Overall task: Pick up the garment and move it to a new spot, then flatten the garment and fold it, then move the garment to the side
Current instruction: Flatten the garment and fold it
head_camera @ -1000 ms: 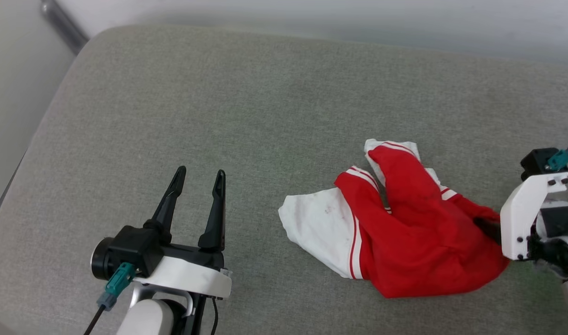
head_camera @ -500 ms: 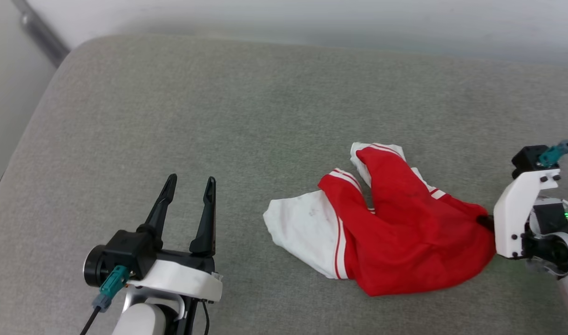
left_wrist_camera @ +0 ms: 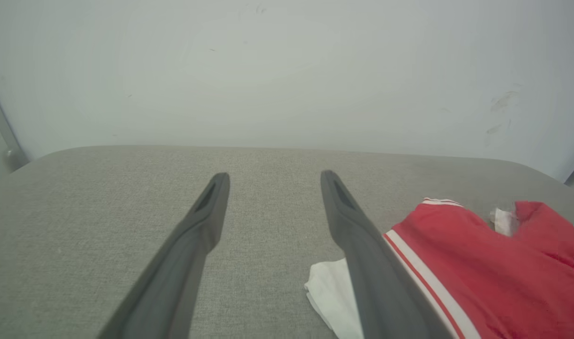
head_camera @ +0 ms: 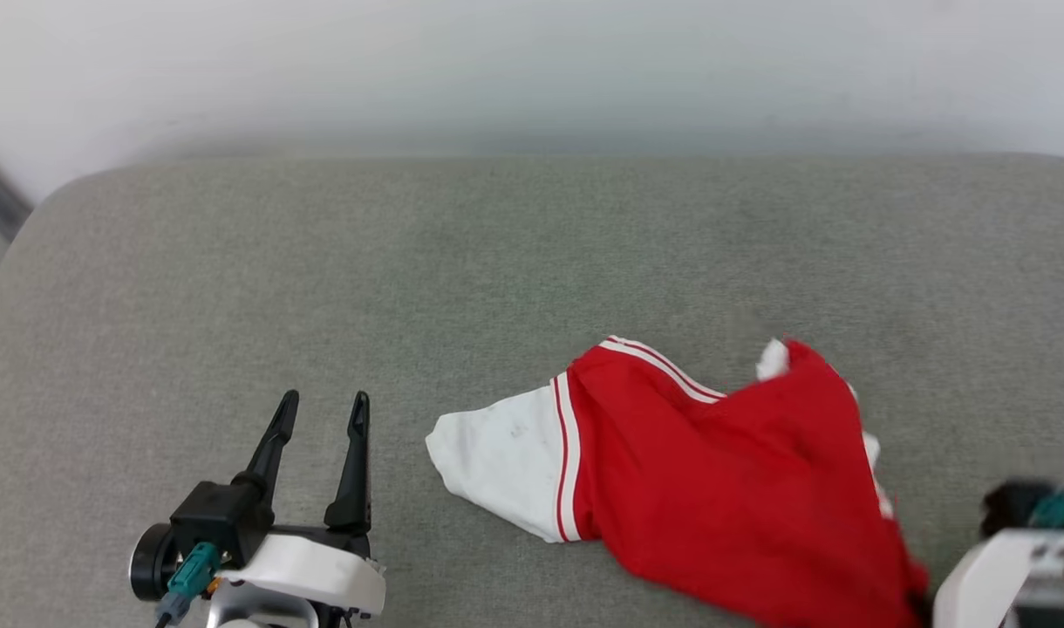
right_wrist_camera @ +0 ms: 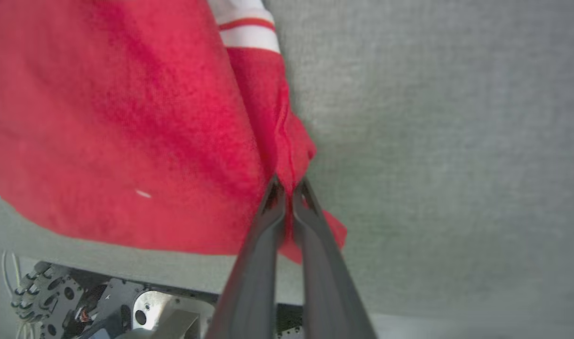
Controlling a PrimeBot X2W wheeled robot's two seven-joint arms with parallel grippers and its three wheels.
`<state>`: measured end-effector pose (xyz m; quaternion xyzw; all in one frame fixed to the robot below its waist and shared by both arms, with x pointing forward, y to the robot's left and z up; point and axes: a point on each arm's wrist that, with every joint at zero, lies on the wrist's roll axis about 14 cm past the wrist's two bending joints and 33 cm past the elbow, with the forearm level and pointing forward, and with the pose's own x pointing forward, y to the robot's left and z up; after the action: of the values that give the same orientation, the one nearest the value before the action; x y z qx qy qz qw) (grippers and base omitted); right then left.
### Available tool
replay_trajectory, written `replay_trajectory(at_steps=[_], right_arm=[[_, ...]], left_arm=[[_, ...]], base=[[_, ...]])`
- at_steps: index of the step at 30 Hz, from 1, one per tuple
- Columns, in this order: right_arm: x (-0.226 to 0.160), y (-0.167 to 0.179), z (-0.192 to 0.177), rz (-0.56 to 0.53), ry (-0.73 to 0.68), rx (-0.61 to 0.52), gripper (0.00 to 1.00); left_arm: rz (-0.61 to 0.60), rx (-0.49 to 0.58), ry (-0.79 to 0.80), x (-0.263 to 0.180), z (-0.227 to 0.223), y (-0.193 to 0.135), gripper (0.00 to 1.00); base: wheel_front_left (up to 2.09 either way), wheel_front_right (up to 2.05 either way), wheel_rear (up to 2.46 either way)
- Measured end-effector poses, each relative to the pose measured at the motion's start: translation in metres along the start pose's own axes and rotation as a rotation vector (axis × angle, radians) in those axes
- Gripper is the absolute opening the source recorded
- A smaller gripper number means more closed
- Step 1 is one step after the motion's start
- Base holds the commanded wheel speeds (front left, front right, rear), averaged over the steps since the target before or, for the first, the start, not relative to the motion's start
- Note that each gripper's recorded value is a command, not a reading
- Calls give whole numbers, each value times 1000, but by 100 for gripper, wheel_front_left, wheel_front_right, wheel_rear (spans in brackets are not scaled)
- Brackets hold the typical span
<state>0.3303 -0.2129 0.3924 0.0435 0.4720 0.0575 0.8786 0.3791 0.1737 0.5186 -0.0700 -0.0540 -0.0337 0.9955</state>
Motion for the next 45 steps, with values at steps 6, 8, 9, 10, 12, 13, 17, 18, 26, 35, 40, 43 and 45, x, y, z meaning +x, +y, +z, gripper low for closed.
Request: replay_trajectory(at_steps=[6, 8, 9, 10, 12, 13, 17, 18, 26, 35, 40, 43, 45], right_arm=[[-6, 30, -77, 60, 108, 124, 15], [-6, 31, -76, 59, 72, 141, 100], [-6, 30, -72, 53, 37, 143, 100], [-7, 29, -66, 48, -9, 146, 100], [-12, 24, -47, 24, -128, 137, 100], [-16, 20, -34, 8, -209, 139, 100], [-34, 13, 9, -25, -479, 131, 100], [-39, 12, 17, -31, -533, 128, 100], [-74, 32, 74, -15, -871, 21, 100], [-97, 57, 100, 28, -985, -66, 100], [-97, 64, 110, 45, -991, -80, 100], [-91, 65, 112, 46, -975, -80, 100], [-85, 64, 113, 46, -959, -78, 100]], left_arm=[[-8, -9, 18, -5, -3, -4, 100], [-11, -9, 28, -7, -4, -4, 100], [-12, -8, 29, -8, -4, -4, 100], [-13, -10, 29, -9, -4, -4, 100], [-14, -10, 36, -12, -5, -4, 100], [-14, -10, 39, -14, -5, -5, 100], [-14, -7, 39, -18, -3, -6, 100], [-12, -6, 41, -19, -3, -5, 100], [9, 4, 61, -26, -1, 1, 100], [-22, 40, 173, -17, -11, -2, 100], [-115, 59, 321, 6, -27, -20, 100], [-160, 95, 438, 20, -42, -23, 100], [-189, 109, 533, 25, -57, -26, 100]], base=[[0, 0, 0], [0, 0, 0], [0, 0, 0], [0, 0, 0], [0, 0, 0], [0, 0, 0], [0, 0, 0], [0, 0, 0], [0, 0, 0], [0, 0, 0], [0, 0, 0], [0, 0, 0], [0, 0, 0]])
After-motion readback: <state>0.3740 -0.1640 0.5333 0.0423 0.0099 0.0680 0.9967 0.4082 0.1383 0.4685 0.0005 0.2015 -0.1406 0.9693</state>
